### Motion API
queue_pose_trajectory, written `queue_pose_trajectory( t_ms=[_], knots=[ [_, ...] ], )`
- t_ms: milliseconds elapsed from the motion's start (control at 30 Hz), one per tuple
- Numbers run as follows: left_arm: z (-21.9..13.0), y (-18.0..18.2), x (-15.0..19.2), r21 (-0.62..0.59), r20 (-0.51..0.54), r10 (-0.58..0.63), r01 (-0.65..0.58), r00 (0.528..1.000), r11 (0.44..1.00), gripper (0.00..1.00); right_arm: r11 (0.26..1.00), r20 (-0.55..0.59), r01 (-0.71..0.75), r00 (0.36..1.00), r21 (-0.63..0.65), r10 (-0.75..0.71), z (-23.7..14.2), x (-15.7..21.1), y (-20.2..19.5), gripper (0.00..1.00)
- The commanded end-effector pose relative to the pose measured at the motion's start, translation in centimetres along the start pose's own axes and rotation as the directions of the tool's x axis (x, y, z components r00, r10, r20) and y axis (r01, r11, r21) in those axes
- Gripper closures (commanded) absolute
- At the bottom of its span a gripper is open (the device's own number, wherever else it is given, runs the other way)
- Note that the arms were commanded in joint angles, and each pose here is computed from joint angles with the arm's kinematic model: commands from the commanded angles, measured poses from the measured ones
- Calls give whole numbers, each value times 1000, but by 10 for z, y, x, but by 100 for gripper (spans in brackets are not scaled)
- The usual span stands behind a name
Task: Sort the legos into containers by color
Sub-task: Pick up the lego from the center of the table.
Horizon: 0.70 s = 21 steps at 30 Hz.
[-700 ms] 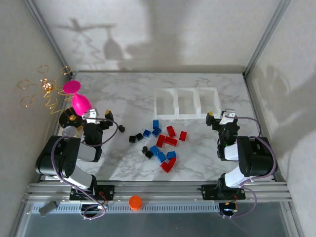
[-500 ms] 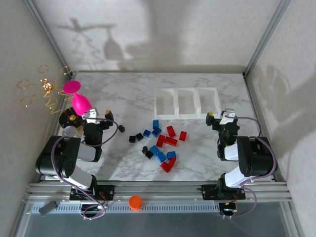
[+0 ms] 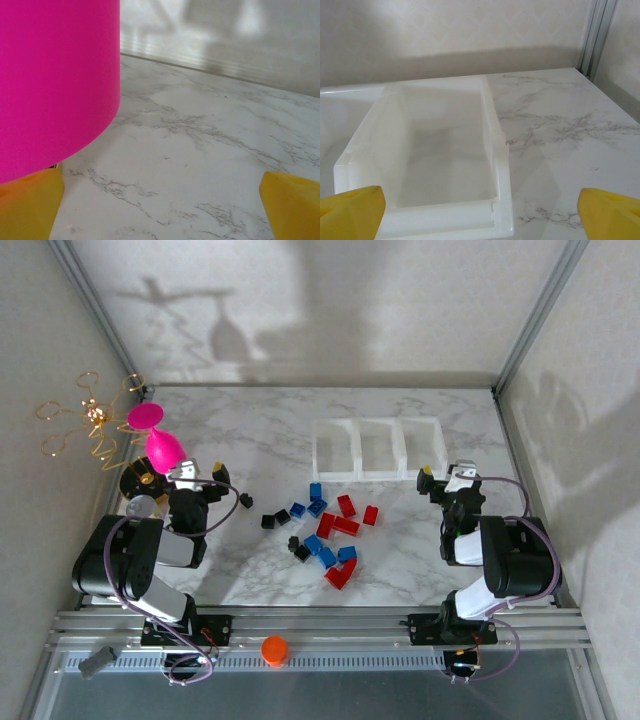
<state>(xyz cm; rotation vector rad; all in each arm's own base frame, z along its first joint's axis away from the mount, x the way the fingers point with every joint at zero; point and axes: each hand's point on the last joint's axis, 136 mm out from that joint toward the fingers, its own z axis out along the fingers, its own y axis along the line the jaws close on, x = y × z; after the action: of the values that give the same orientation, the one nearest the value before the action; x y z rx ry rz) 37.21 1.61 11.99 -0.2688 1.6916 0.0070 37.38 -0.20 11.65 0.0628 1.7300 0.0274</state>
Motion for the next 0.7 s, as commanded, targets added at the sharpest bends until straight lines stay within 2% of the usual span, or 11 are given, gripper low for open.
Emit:
queue_pose_trajectory(
  t_ms=[0, 367, 633, 667],
  knots=[
    [3, -3, -10, 18, 26, 6, -6, 1000, 1000, 1, 1000, 28, 17, 999, -15, -17, 1, -7, 4, 1],
    [3, -9, -11, 36, 21, 26, -27, 999, 999, 1, 1000, 31, 15, 999, -13, -15, 0, -7, 3, 1],
    [15, -33, -15, 76, -81, 96, -90, 992, 993, 0, 1000, -3, -2, 1000, 23, 2, -2, -13, -2, 1],
    [13, -34, -17, 78, -78, 95, -89, 992, 993, 1, 999, 18, -12, 1000, 33, 12, 4, -28, -3, 1]
  ],
)
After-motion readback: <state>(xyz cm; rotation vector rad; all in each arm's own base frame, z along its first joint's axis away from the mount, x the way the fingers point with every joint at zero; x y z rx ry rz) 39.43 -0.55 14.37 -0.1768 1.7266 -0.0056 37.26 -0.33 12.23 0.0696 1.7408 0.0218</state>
